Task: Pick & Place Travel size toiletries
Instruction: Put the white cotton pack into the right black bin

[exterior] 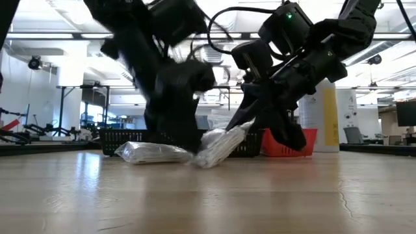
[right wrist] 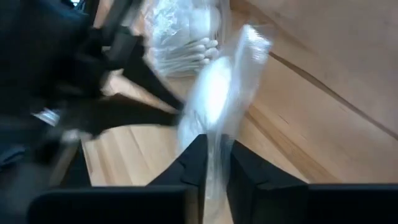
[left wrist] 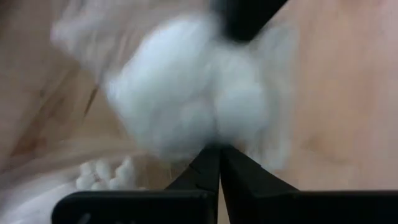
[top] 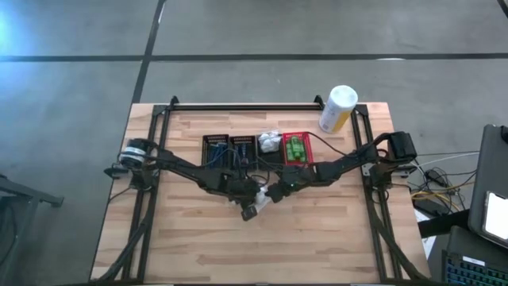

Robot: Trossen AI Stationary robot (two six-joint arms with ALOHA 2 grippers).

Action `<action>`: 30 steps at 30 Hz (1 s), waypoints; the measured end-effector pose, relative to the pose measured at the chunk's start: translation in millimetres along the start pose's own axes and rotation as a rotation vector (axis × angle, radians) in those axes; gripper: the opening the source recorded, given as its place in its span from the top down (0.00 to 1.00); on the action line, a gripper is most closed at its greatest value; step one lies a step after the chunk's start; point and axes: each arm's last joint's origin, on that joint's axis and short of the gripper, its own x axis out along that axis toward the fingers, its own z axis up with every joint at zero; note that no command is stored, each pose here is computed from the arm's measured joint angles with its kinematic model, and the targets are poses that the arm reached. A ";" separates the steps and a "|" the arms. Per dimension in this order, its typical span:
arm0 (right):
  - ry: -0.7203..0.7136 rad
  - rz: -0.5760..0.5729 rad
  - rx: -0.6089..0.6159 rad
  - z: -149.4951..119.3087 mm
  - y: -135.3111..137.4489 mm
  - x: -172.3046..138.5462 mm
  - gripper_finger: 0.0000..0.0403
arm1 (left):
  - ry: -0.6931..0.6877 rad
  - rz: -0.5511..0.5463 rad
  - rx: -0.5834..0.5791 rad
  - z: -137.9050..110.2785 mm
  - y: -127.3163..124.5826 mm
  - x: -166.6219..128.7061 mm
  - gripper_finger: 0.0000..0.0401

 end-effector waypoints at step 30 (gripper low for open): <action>0.091 -0.278 -0.840 38.8 88.5 -93.3 0.97 | -0.498 -0.168 -0.042 44.5 -16.2 -181.3 0.96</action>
